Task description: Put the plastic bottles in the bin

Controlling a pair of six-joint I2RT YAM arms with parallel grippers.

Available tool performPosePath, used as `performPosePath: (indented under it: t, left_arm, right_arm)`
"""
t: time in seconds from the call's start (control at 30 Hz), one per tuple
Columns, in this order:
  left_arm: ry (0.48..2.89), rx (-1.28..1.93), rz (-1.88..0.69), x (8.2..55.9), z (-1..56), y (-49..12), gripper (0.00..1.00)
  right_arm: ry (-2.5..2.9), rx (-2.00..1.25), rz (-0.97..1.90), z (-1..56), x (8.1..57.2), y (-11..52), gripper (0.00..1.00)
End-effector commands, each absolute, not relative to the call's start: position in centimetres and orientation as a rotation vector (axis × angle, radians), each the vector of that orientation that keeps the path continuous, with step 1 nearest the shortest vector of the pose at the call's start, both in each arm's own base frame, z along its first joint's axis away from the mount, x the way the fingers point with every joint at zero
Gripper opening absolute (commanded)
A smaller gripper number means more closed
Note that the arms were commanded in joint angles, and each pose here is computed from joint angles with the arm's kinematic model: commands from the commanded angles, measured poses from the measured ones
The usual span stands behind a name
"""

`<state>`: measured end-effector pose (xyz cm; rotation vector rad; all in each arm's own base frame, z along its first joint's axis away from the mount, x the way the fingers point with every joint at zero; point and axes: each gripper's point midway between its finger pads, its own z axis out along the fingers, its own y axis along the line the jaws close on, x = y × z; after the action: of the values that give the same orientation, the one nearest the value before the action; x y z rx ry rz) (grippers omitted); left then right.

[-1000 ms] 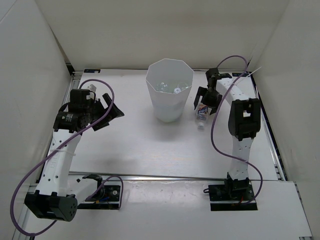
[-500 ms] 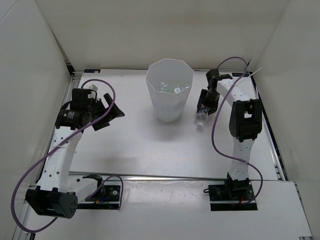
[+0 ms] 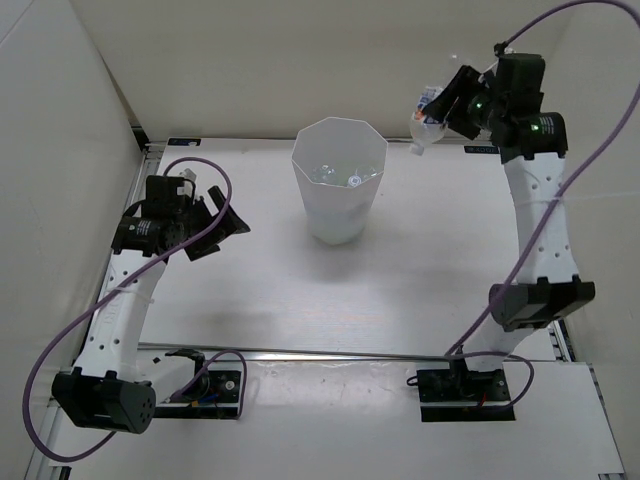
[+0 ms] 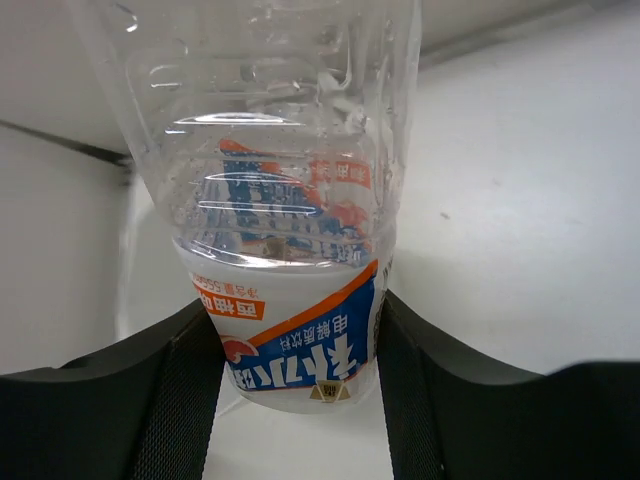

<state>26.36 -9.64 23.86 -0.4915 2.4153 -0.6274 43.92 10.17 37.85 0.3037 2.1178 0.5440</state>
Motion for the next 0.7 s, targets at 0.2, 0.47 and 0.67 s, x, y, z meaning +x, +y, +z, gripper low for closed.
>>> performPosePath:
  t: [0.2,0.47,0.67]
  left_arm:
    - [2.380,-0.450,-0.647,27.1,25.4,-10.2,1.00]
    - [2.351,-0.463,-0.632,26.1,26.0,-9.7,1.00]
    - [2.354,-0.499,-0.616,25.0,25.2,-9.3,1.00]
  right_arm:
    - [1.800,-0.066,1.064,48.6,43.4,21.7,0.51]
    - [1.877,-0.198,1.031,43.8,44.7,26.9,0.62]
    - [1.902,-0.253,0.921,42.7,43.8,26.8,0.99]
